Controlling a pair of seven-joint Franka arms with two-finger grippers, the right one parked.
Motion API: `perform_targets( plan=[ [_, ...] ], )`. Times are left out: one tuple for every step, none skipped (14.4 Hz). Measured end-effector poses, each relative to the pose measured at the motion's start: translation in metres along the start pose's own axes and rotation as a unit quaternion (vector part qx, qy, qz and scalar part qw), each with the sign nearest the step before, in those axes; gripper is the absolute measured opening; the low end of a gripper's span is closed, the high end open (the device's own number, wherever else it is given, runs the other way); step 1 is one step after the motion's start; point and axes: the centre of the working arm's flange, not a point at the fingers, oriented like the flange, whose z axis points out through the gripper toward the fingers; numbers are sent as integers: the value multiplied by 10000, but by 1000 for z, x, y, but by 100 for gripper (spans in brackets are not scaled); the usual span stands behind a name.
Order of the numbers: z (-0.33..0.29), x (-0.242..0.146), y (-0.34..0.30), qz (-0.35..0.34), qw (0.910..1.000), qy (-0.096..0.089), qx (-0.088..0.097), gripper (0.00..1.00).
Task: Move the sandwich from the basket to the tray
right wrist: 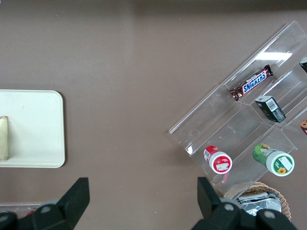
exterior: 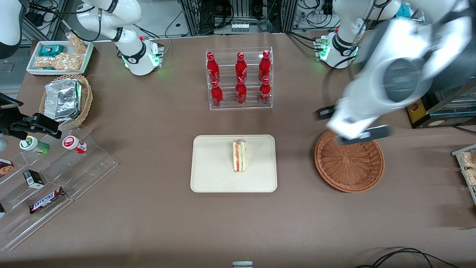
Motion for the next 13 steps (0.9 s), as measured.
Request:
perform_targets(
  plan=[
    [-6, -2, -41, 24, 9999, -140, -39, 100],
    [-8, -4, -73, -22, 9997, -233, -85, 100],
    [-6, -6, -95, -129, 9995, -276, -70, 100],
    [-1, -9, -109, -220, 9994, -277, 9, 100],
    [5, -14, -115, -272, 9994, -197, 53, 100],
    [11, -20, -118, -287, 9995, -106, 79, 100],
    [16, -28, -119, -273, 9996, -40, 106, 100],
    [18, -36, -122, -229, 9997, 14, 121, 100],
    [15, -43, -128, -145, 9998, 71, 108, 100],
    [9, -47, -138, -12, 9999, 158, 69, 100],
    [2, -48, -149, 76, 9996, 255, 20, 100],
    [-4, -49, -158, 88, 9994, 324, -20, 100],
    [-7, -48, -165, 88, 9992, 378, -58, 100]
  ],
)
